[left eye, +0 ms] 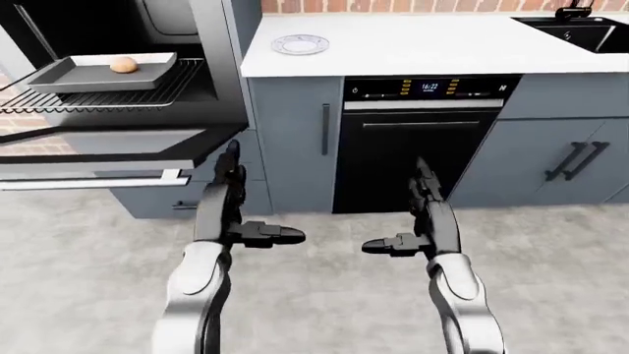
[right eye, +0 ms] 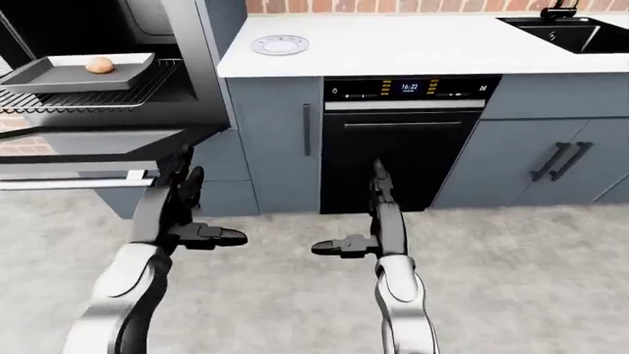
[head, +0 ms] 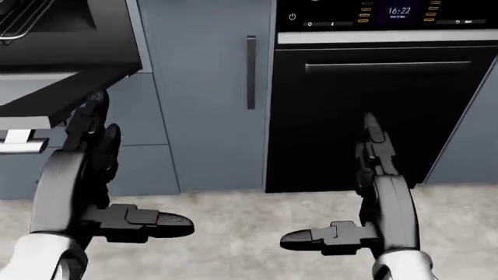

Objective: Pick the sweet potato from the oven and place it on the plate on the counter.

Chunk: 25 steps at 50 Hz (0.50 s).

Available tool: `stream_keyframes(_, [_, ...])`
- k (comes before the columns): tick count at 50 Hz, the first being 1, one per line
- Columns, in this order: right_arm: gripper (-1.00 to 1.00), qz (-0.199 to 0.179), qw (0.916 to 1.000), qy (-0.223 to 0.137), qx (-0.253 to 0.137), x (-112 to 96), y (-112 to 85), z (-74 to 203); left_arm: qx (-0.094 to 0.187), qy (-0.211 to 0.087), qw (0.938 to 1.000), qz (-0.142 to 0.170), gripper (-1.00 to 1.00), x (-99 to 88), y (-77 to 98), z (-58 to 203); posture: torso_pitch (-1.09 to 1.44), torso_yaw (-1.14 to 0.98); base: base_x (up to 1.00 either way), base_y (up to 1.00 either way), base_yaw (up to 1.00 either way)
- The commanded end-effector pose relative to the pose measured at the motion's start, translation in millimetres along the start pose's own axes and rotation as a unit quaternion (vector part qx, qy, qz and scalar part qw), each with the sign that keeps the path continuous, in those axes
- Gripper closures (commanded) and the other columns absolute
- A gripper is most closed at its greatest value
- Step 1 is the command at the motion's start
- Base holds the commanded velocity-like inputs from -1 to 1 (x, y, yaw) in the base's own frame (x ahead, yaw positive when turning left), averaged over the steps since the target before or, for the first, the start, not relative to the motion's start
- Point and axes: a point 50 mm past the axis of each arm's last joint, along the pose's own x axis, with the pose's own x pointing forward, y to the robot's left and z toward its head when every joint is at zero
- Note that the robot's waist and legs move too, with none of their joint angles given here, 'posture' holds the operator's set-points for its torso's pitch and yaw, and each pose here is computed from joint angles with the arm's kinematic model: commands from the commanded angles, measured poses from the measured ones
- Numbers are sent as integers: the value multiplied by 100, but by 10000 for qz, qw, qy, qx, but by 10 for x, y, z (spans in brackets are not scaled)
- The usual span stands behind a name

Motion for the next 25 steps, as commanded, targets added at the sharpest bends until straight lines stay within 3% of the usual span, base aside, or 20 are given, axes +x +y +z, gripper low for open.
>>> stream_keyframes(1, [-100, 29, 9994, -339, 5, 22, -10, 228, -21, -180, 9998, 7, -100, -7, 18, 196, 0, 0, 0, 0, 0])
stream_keyframes(9, [-100, 182, 9979, -620, -52, 87, -18, 713, 0, -346, 9994, 0, -100, 5, 106, 622, 0, 0, 0, 0, 0])
stream_keyframes(17, [-100, 227, 9961, -855, -16, 93, -73, 972, -73, -489, 9988, -17, -100, -20, 181, 936, 0, 0, 24, 0, 0])
stream_keyframes(25, [-100, 275, 9952, -933, -42, 81, -57, 1033, -63, -526, 9986, 32, -100, -18, 223, 959, 0, 0, 32, 0, 0])
